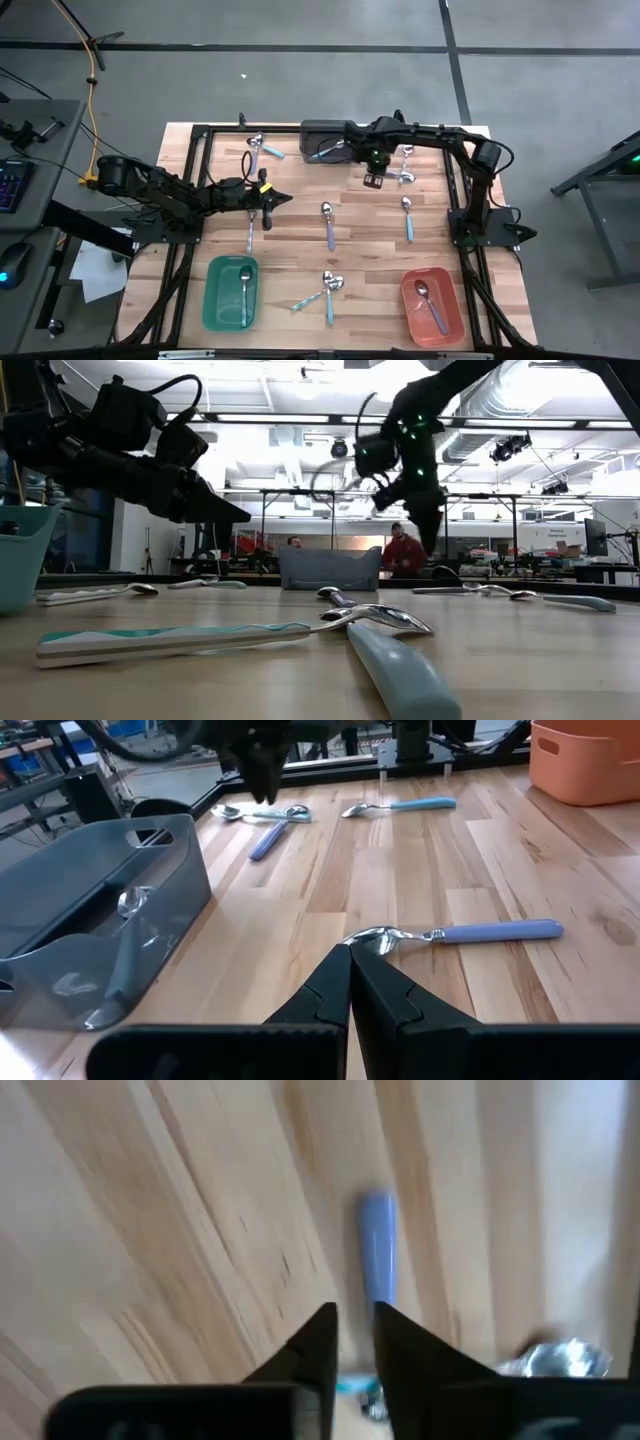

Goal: Sort silverware by color (type)
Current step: Put the purple spoon into the orange bin

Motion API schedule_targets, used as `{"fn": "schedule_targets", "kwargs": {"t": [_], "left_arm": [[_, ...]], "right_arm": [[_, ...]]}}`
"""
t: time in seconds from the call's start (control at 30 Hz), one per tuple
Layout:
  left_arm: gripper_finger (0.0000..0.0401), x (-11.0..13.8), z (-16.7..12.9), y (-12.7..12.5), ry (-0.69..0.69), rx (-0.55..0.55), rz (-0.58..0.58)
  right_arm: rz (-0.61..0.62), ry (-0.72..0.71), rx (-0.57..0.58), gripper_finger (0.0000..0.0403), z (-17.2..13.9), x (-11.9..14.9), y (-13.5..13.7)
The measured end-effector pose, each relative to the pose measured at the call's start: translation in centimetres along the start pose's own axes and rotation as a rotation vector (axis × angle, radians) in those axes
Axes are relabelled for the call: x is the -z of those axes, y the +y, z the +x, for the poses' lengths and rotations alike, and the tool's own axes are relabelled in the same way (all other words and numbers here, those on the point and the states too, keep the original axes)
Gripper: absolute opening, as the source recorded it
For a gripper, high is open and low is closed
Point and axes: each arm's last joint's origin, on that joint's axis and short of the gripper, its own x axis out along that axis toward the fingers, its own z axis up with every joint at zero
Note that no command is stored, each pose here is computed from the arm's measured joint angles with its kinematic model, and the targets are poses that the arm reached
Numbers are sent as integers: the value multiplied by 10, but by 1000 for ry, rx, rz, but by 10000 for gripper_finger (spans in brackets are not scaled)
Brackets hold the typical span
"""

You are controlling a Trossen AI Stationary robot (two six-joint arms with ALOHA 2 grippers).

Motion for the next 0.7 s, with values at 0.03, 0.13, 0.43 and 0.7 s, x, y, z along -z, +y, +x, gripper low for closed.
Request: {"fn": "schedule_targets", "kwargs": {"t": [0.03,0.13,0.43,0.7], "left_arm": [[0,0,0,0,2,0,0],[0,0,0,0,5,1,-3],[0,1,0,0,13,2,0],[0,1,0,0,9,1,0]], "right_arm": [[1,33,-5,66,4,4,0],[7,115,0,111,21,17,-4],[24,201,30,154,71,47,-16],[15,169,50,140,73,45,-17]]}}
